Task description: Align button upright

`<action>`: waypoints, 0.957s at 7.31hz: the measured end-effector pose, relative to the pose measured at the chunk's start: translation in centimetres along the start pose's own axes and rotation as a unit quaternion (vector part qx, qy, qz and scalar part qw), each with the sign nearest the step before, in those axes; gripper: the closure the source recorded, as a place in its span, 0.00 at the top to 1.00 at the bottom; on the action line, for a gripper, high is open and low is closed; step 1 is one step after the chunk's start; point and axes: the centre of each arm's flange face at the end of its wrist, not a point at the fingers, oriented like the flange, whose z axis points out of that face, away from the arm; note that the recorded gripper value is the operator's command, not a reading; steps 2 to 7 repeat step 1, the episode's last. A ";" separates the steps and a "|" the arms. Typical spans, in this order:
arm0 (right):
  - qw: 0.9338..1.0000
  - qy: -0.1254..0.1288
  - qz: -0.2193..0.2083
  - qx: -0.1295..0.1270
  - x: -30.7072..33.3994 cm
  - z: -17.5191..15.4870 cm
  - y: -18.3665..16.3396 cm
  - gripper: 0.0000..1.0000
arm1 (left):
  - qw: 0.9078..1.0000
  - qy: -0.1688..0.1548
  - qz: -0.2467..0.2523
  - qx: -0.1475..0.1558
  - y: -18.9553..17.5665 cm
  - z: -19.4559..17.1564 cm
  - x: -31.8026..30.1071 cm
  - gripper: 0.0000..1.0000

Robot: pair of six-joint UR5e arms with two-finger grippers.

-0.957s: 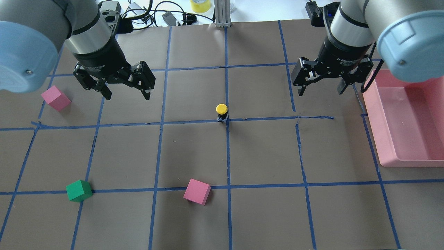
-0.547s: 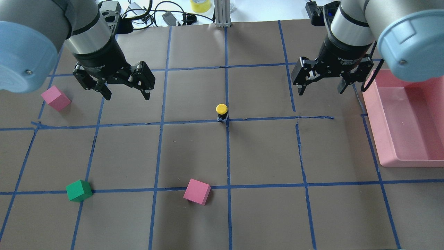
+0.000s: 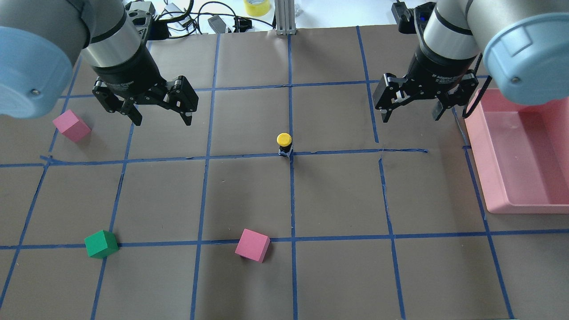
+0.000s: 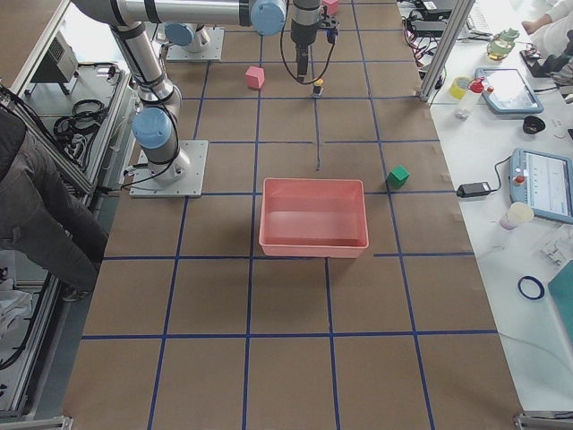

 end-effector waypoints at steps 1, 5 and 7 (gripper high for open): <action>1.000 0.000 0.000 -0.001 0.0 0.1 0.0 1.00 | 1.000 0.000 0.000 0.000 0.0 0.0 0.0 1.00; 1.000 0.000 0.000 -0.001 0.0 0.1 0.0 1.00 | 1.000 0.000 0.000 0.000 0.0 0.0 0.0 1.00; 1.000 0.000 0.000 -0.001 0.0 0.1 0.0 1.00 | 1.000 0.000 0.000 0.000 0.0 0.0 0.0 1.00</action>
